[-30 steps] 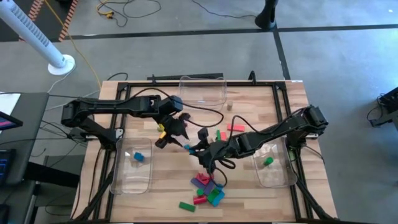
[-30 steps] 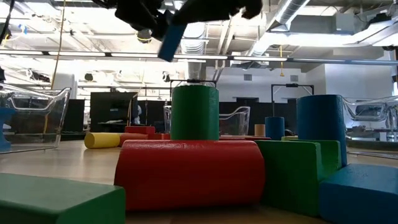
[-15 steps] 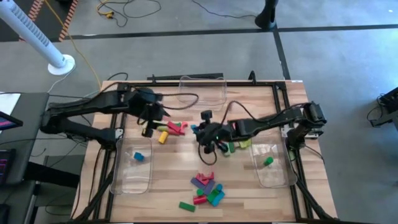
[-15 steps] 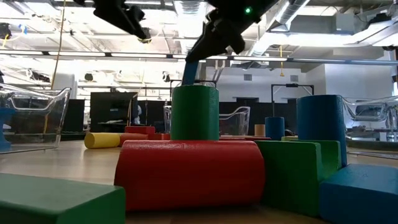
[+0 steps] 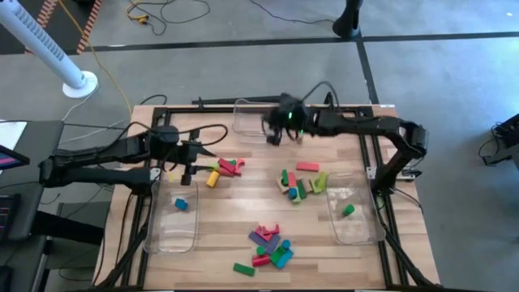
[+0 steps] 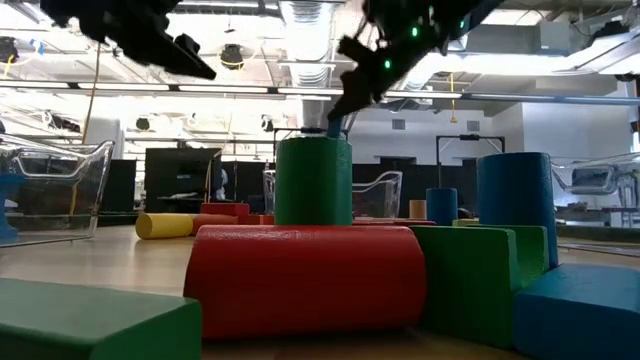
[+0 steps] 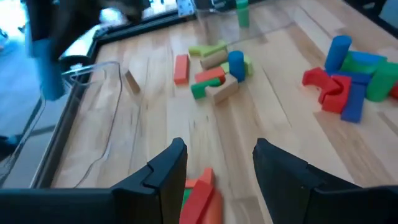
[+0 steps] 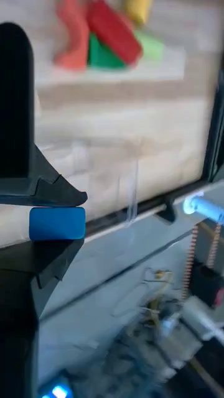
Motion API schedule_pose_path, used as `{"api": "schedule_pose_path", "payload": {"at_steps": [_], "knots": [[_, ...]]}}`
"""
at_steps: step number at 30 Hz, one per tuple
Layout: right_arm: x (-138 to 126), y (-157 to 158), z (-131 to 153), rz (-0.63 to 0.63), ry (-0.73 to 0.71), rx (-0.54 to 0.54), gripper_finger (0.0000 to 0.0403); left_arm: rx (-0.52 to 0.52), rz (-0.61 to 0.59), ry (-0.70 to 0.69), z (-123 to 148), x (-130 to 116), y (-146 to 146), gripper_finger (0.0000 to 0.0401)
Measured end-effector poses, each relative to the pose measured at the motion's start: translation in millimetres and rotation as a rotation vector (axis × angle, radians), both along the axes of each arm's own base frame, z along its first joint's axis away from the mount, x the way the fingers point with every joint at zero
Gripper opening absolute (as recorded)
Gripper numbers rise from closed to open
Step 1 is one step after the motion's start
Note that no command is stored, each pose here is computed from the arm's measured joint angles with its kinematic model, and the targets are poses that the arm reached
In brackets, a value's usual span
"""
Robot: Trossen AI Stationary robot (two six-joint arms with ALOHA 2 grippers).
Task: Sort blocks by size
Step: Put the light blue rectangular block into the top transparent bin
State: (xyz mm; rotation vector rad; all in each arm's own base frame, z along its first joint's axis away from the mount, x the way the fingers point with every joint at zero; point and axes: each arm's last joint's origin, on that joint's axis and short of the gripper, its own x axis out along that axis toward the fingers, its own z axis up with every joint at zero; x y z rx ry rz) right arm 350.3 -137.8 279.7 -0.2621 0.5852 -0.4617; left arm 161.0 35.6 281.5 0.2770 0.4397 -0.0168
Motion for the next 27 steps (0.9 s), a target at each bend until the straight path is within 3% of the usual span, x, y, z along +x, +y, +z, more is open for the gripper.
{"api": "schedule_pose_path", "payload": {"at_steps": [6,14,20,27], "knots": [[-12,-42,-13,-0.024,-0.066,0.187,0.0097,-0.037,0.022,-0.082,-16,5,1,0.0176],[-6,-69,-51,-0.063,-0.044,0.292,0.0097,-0.125,0.025,-0.165,-13,18,2,0.0176],[3,-78,-83,-0.031,-0.042,0.403,0.0097,-0.136,-0.016,-0.129,-20,29,-4,0.0176],[-2,-87,-93,-0.096,-0.05,0.483,0.0098,-0.147,-0.05,-0.06,-33,41,-9,0.0176]]}}
